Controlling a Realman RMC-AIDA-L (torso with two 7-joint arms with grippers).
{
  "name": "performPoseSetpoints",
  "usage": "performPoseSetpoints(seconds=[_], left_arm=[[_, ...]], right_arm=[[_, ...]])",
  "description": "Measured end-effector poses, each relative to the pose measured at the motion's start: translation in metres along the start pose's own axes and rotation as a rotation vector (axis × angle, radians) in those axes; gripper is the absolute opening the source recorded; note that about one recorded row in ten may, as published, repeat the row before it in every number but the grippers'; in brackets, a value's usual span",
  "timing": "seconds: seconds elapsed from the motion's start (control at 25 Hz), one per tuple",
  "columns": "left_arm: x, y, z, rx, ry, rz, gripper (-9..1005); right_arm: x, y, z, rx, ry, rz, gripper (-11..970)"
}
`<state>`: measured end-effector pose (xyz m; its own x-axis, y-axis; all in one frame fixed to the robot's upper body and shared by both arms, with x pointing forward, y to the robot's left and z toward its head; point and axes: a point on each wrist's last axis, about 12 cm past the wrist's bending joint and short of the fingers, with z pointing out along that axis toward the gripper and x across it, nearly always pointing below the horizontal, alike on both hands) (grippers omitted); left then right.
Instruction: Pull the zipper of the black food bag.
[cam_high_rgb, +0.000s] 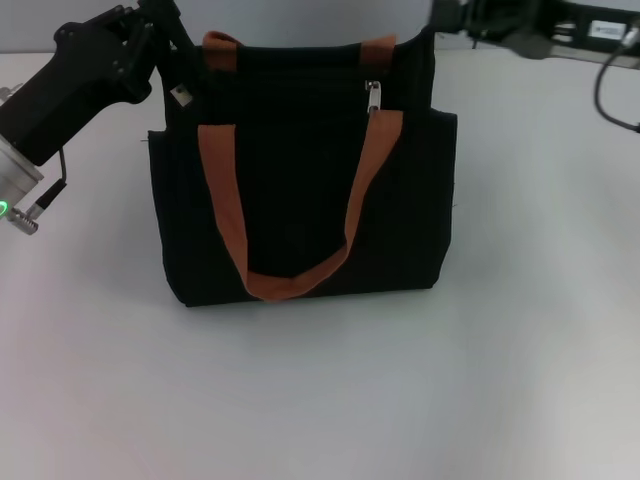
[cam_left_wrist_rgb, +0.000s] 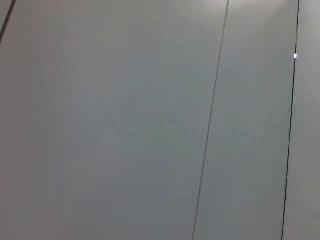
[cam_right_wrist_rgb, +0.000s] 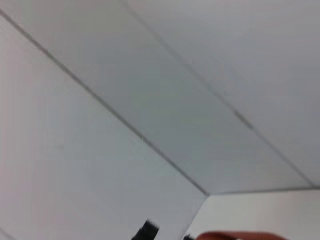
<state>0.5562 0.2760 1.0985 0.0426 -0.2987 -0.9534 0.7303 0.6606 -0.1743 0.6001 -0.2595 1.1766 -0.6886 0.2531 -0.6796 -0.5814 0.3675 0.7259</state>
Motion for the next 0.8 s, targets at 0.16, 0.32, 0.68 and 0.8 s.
performPoseSetpoints(seconds=[0.16, 0.32, 0.68, 0.8], left_arm=[[0.0, 0.001, 0.001, -0.005, 0.005, 0.013, 63], [-0.006, 0.006, 0.014, -0.007, 0.01, 0.074, 64], [-0.026, 0.012, 0.043, 0.028, -0.011, 0.172, 215], [-0.039, 0.009, 0.029, 0.055, -0.114, 0.13, 312]], right_arm=[[0.005, -0.005, -0.01, -0.002, -0.057, 0.005, 136], [0.021, -0.006, -0.018, -0.078, -0.118, -0.02, 212], [0.039, -0.005, -0.021, -0.125, -0.092, -0.079, 448], [0.051, -0.004, -0.024, -0.153, -0.093, -0.107, 448]])
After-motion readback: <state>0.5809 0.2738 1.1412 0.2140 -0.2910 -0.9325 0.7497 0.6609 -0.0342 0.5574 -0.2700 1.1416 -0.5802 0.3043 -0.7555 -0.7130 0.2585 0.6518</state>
